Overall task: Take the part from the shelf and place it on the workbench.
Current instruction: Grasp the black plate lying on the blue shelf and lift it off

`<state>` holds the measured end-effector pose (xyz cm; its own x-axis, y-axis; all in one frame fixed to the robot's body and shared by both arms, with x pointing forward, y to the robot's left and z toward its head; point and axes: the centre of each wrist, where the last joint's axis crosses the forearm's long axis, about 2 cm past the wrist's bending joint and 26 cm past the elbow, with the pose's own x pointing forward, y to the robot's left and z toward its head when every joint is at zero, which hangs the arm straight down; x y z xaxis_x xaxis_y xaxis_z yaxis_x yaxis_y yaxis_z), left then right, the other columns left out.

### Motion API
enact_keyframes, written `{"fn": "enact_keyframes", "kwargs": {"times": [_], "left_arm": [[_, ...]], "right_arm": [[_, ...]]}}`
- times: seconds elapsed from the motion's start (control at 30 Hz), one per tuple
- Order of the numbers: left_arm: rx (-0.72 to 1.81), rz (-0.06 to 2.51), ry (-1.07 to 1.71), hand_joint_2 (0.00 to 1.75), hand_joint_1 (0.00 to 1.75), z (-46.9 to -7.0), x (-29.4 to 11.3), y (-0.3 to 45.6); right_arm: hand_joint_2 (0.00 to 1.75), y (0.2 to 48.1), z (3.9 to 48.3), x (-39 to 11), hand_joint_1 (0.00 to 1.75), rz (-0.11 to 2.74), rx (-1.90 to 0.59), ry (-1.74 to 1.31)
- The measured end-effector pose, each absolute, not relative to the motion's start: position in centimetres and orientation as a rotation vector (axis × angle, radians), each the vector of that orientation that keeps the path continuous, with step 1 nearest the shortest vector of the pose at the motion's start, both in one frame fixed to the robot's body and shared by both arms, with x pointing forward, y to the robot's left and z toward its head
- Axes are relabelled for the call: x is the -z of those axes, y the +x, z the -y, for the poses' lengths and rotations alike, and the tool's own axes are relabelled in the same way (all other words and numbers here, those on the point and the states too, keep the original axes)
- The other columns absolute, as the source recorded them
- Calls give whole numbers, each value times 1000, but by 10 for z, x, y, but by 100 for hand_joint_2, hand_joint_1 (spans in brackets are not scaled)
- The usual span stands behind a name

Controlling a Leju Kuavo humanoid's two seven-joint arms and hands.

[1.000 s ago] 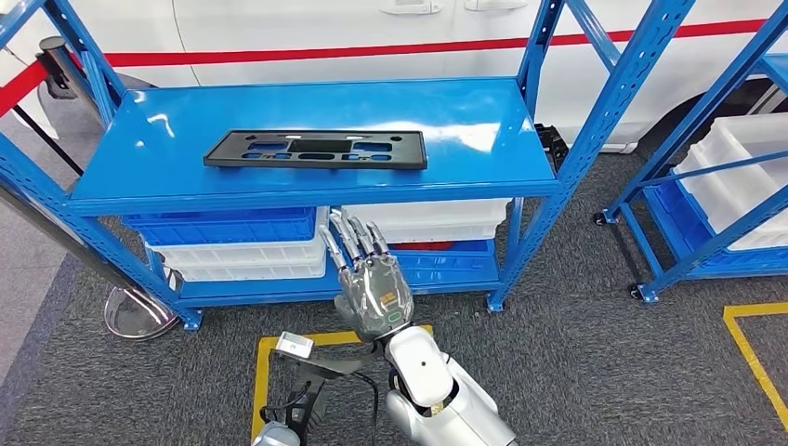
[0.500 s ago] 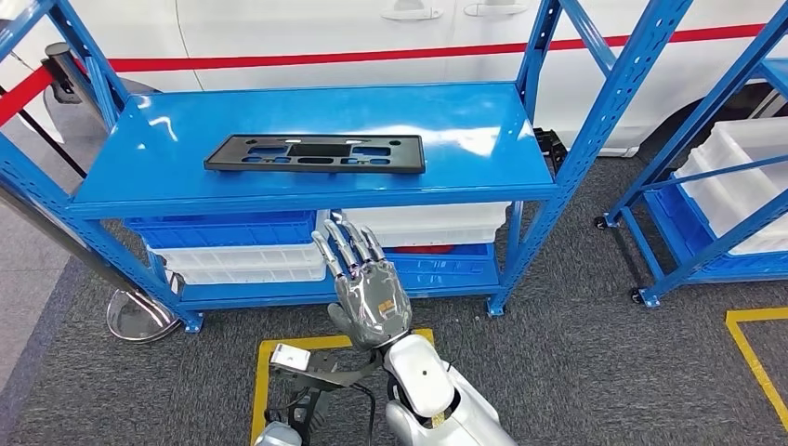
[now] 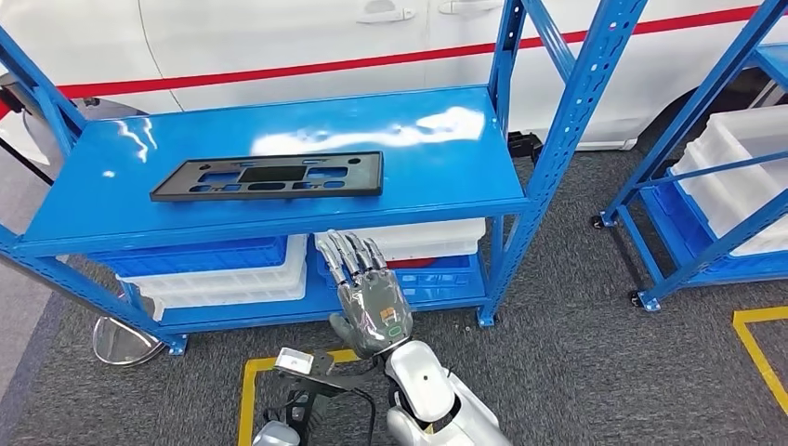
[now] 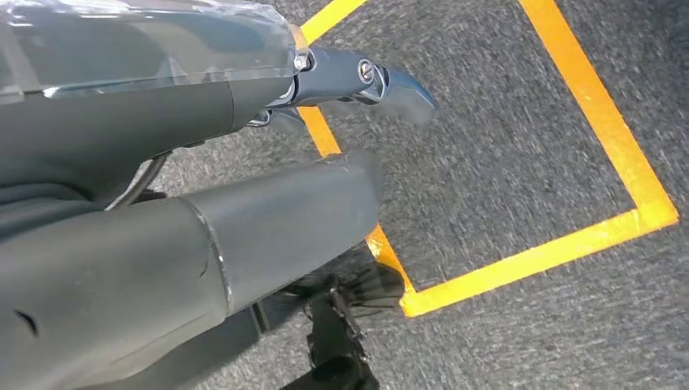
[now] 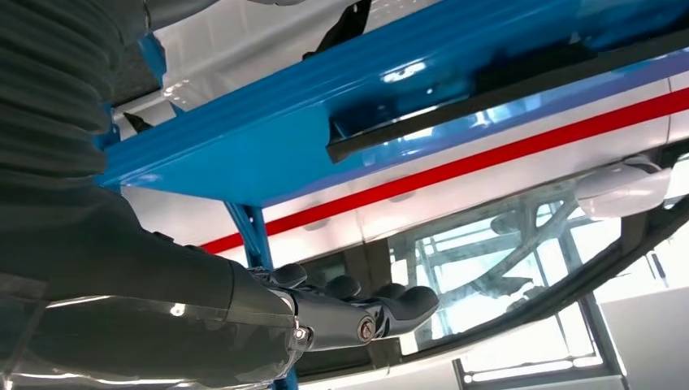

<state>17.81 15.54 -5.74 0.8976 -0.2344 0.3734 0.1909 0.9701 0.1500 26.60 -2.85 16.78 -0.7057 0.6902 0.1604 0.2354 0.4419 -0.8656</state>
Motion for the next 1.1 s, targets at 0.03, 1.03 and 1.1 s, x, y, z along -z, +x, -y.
{"fn": "enact_keyframes", "kwargs": {"times": [0.03,1.03,1.1], "left_arm": [[220,399,111,0,0,-156,58,178],[320,374,91,0,0,-153,57,177],[323,375,92,0,0,-152,57,178]], "right_arm": [[175,266,29,-168,0,2197,-1206,-776],[175,279,28,-154,0,1993,-1347,-775],[175,280,27,-153,0,1987,-1353,-777]]}}
